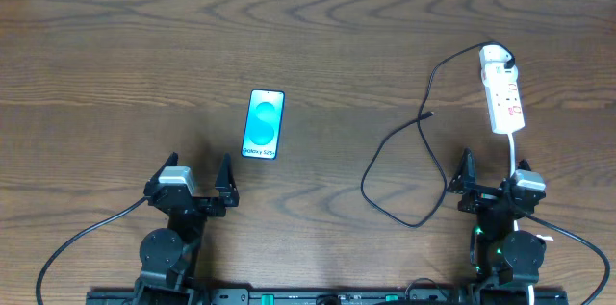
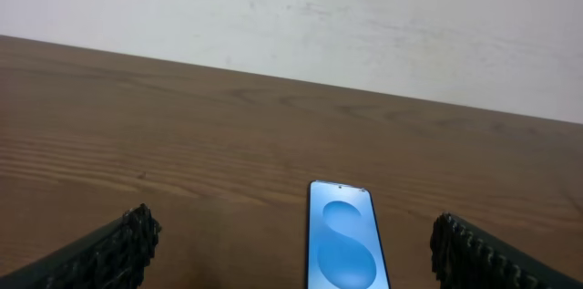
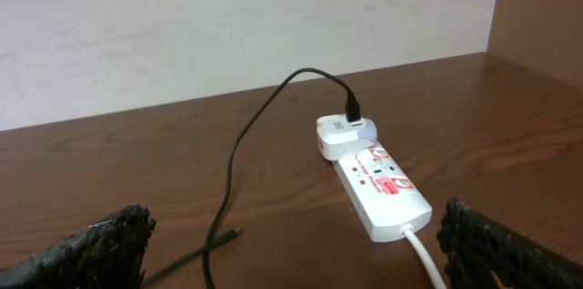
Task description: Plug charger to phone and switch on socket
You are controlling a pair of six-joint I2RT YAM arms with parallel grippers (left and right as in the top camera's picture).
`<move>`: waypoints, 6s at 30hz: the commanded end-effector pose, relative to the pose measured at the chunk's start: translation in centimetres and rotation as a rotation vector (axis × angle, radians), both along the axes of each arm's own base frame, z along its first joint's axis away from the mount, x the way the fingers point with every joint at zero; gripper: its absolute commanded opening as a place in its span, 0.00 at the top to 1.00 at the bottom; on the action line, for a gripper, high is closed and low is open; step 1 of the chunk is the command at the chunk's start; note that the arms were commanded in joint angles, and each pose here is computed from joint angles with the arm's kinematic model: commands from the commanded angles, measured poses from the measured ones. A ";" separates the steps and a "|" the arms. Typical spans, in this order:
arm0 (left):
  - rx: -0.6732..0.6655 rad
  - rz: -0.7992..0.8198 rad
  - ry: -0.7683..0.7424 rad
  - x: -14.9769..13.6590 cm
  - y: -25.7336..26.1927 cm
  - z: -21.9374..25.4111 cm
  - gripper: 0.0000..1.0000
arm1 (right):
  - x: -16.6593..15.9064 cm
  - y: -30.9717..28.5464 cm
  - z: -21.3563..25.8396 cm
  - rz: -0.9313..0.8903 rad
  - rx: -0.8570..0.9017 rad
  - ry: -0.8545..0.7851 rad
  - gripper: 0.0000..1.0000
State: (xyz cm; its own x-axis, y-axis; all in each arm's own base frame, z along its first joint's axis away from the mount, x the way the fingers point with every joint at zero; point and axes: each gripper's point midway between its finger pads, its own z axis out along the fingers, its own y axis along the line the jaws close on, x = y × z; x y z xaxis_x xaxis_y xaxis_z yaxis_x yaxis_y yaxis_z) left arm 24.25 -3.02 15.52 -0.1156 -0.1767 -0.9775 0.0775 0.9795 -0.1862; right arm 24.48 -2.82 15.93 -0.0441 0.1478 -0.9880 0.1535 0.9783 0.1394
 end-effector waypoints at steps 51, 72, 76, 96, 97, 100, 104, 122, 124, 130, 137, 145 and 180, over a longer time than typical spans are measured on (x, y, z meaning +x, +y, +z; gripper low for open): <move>0.021 0.007 0.053 0.0 0.2 -1.9 0.02 | 0.0 0.3 -0.1 0.013 -0.013 0.004 0.01; -0.047 -0.082 0.053 -0.3 -1.5 -1.5 0.02 | 0.0 0.3 -0.1 0.013 -0.013 0.005 0.01; -0.067 -0.085 0.043 -0.3 -1.5 -0.9 0.02 | 0.0 0.3 -0.1 0.013 -0.013 0.005 0.01; -0.060 -0.083 0.083 0.4 -1.7 2.8 0.02 | 0.0 0.3 -0.1 0.013 -0.013 0.005 0.01; -0.060 -0.083 0.092 0.5 -1.7 3.0 0.02 | 0.0 0.3 -0.1 0.013 -0.013 0.005 0.01; -0.056 -0.082 0.118 1.1 -1.8 3.6 0.02 | 0.0 0.3 -0.1 0.013 -0.013 0.004 0.01; -0.053 -0.085 0.147 2.1 -2.1 4.9 0.02 | 0.0 0.3 -0.1 0.013 -0.013 0.005 0.01; -0.003 -0.075 0.502 6.2 -2.9 11.1 0.02 | 0.0 0.3 -0.1 0.013 -0.013 0.005 0.01; 0.000 -0.086 0.534 6.5 -3.2 11.6 0.02 | 0.0 0.3 -0.1 0.013 -0.013 0.005 0.01; -0.064 -0.301 0.551 6.4 -7.0 12.4 0.02 | 0.0 0.3 -0.1 0.013 -0.013 0.004 0.01; -0.091 -0.338 0.579 6.1 -7.7 12.0 0.02 | 0.0 0.3 -0.1 0.013 -0.013 0.005 0.01; -0.101 -0.333 0.583 6.4 -7.7 12.1 0.02 | 0.0 0.3 -0.1 0.013 -0.013 0.005 0.01; 0.130 -0.087 1.189 12.4 -8.3 -3.9 0.02 | 0.0 0.3 -0.1 0.013 -0.013 0.005 0.01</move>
